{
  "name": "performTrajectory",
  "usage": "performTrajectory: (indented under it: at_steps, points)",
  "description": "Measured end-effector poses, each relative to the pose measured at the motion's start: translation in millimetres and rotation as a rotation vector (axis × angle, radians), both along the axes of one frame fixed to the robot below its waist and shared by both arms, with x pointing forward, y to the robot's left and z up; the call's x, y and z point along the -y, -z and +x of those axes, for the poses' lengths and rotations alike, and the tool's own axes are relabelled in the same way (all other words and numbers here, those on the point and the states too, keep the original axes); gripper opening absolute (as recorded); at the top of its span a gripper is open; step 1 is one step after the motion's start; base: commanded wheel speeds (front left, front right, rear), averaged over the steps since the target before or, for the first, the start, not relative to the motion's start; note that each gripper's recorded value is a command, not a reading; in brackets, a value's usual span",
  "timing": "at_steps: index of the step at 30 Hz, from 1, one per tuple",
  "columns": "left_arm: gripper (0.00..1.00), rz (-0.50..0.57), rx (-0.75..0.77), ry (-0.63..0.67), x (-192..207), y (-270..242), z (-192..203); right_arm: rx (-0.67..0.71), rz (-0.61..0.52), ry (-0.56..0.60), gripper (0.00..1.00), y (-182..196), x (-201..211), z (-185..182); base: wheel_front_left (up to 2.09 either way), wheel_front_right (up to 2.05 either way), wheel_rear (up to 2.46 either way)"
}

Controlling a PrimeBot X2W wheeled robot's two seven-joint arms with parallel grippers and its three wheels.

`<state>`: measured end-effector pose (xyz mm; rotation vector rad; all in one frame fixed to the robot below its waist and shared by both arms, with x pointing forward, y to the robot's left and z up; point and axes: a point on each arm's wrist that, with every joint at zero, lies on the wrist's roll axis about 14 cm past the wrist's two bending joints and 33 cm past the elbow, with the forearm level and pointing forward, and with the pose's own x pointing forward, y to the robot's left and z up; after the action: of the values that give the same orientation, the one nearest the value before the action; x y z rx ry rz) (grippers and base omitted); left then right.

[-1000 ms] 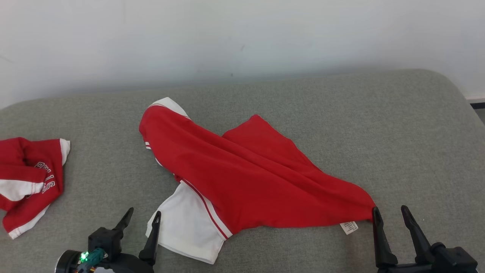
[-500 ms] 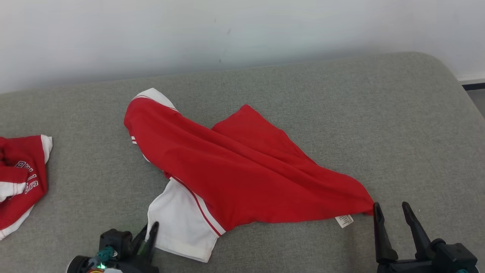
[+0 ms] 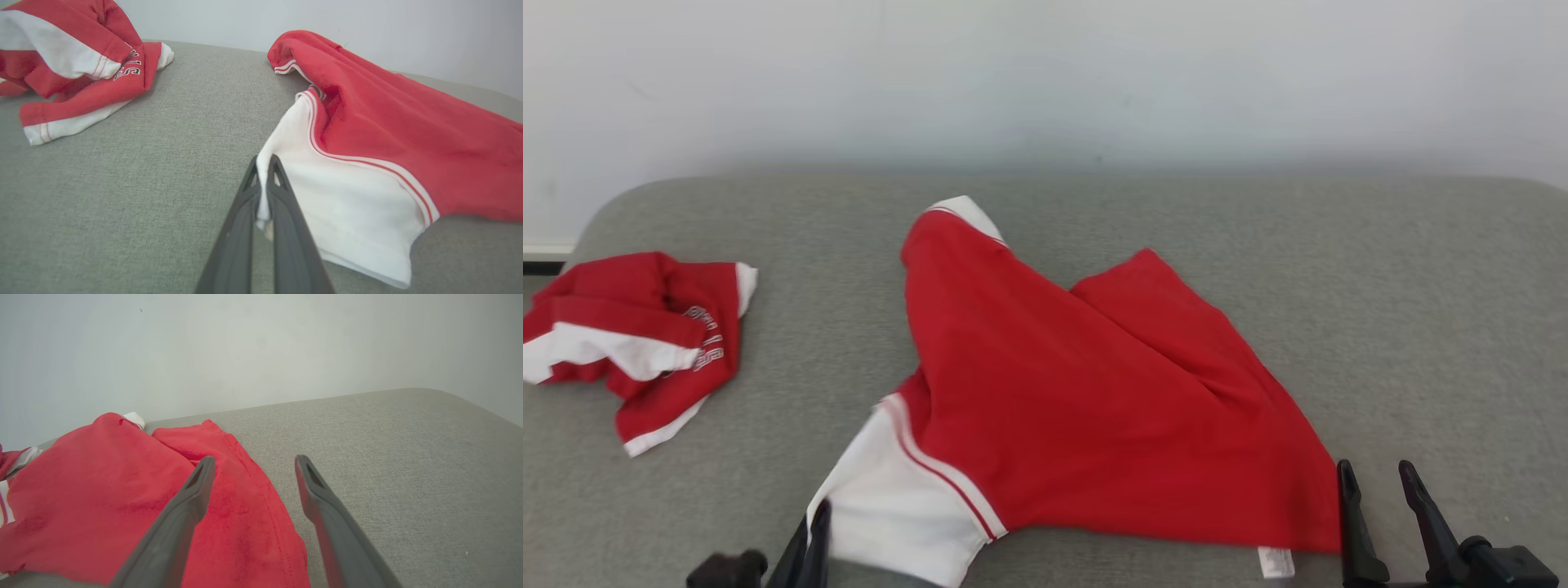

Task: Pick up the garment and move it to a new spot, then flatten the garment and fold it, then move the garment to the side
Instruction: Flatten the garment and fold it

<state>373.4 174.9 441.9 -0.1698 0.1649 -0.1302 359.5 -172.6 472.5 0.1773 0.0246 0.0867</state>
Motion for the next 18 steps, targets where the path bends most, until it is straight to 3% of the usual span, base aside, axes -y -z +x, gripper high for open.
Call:
performTrajectory:
  at_steps: [7,11,12,13,18]
  points:
    - [0.00,-0.064,-0.084,-0.171,-34,24,-57,0.008,0.002,-0.067,1.00,-2,-22,7,0.00,0.00,0.00]
    - [0.02,-0.087,-0.109,-0.193,-31,32,-72,0.014,-0.001,-0.082,1.00,-4,-25,7,0.00,0.00,0.00]
    - [0.42,-0.088,-0.107,-0.195,-31,31,-73,0.013,-0.001,-0.084,1.00,-4,-26,6,0.00,0.00,0.00]
    - [1.00,-0.086,-0.101,-0.197,-31,30,-72,0.013,-0.001,-0.084,1.00,-4,-26,5,0.00,0.00,0.00]
    - [1.00,-0.059,-0.001,-0.203,-36,2,-59,0.019,-0.003,-0.073,1.00,-6,-21,2,0.00,0.00,0.00]
